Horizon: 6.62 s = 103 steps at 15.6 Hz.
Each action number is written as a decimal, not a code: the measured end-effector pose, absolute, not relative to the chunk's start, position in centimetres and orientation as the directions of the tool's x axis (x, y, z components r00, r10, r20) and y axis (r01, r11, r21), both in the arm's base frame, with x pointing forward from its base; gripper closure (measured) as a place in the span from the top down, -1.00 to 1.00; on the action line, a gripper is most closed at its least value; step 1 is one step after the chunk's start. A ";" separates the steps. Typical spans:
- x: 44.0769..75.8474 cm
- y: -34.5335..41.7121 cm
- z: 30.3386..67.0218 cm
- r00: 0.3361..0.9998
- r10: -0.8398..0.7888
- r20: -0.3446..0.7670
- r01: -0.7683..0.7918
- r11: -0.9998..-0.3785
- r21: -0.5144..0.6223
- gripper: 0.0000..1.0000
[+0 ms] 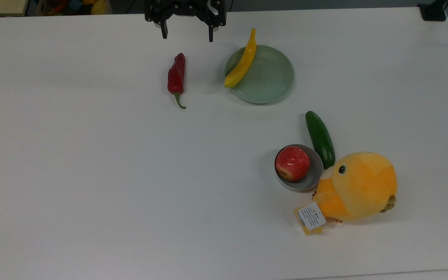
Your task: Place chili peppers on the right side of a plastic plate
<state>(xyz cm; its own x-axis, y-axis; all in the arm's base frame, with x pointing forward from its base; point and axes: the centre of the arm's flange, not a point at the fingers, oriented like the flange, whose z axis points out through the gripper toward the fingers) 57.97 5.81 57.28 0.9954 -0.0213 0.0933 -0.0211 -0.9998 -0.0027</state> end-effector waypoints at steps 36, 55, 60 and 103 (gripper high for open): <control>51.7 -0.1 40.9 1.000 -0.024 -0.007 -0.024 -0.999 0.034 1.00; 52.7 -2.0 33.7 0.993 0.025 -0.119 0.035 -0.996 0.079 1.00; 52.9 -0.7 31.6 0.989 0.052 -0.137 0.063 -0.995 0.077 1.00; 51.9 9.9 33.6 0.987 0.101 -0.124 0.111 -0.992 0.069 0.63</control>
<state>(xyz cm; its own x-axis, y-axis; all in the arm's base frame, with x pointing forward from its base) 51.91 9.88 33.64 0.9870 0.1014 -0.1243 0.1105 -0.9915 0.0686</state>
